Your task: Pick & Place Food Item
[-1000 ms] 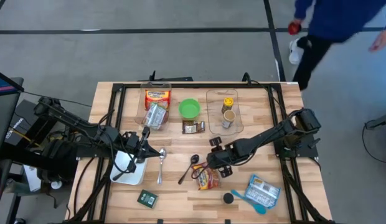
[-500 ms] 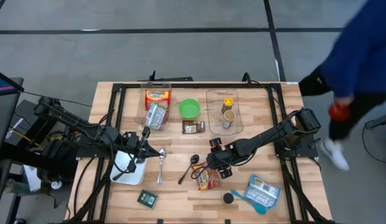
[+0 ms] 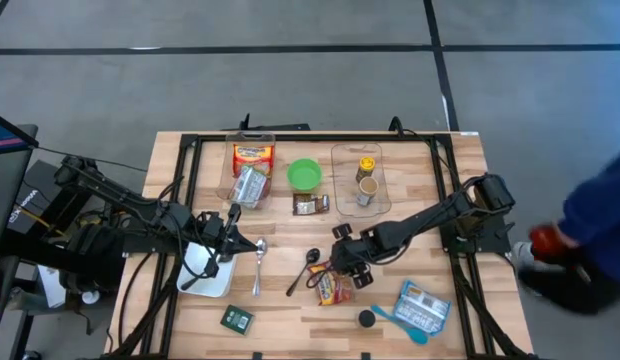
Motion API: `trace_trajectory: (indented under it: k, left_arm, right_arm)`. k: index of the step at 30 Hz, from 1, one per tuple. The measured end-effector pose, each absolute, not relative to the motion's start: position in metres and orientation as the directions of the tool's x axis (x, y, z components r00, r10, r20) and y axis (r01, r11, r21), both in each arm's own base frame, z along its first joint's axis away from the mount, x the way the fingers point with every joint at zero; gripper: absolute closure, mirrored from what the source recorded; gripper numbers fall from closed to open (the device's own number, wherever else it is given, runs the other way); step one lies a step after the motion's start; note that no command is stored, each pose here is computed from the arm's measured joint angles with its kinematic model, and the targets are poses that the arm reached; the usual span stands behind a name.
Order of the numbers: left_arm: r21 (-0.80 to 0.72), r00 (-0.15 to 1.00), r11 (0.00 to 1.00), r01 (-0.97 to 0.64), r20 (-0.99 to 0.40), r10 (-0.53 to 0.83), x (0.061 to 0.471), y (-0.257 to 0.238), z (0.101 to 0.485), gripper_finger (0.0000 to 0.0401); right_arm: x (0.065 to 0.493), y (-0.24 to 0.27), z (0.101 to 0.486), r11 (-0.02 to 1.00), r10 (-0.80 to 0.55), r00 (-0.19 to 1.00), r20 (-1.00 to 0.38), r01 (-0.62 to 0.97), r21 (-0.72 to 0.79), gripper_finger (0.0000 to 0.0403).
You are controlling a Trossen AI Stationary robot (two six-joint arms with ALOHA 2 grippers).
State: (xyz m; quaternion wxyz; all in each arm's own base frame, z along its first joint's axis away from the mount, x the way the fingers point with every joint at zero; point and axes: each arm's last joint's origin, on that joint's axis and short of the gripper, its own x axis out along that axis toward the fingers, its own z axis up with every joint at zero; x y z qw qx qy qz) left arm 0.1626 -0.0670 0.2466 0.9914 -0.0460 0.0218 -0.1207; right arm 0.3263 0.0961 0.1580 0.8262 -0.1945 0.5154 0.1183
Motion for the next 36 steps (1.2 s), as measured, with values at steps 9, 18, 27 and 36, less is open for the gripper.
trace_trajectory:
  k: [9, 18, 27, 36]
  left_arm:
    - [-0.096, 0.970, 0.967, 0.238, -0.032, -0.242, 0.163, -0.067, 0.247, 0.0401]
    - [-0.096, 0.970, 0.967, 0.237, -0.032, -0.241, 0.163, -0.067, 0.247, 0.0401]
    - [-0.096, 0.970, 0.967, 0.238, -0.032, -0.242, 0.163, -0.067, 0.247, 0.0401]
    - [-0.096, 0.970, 0.967, 0.237, -0.032, -0.241, 0.163, -0.067, 0.247, 0.0401]
  right_arm:
    - [0.327, 0.094, 0.155, 0.894, 0.000, 0.432, -0.902, -0.404, -0.194, 0.0239]
    - [0.327, 0.092, 0.155, 0.893, 0.013, 0.421, -0.907, -0.413, -0.179, 0.0250]
    - [0.328, 0.091, 0.155, 0.895, 0.016, 0.423, -0.906, -0.411, -0.176, 0.0261]
    - [0.330, 0.092, 0.148, 0.897, 0.023, 0.412, -0.911, -0.410, -0.163, 0.0261]
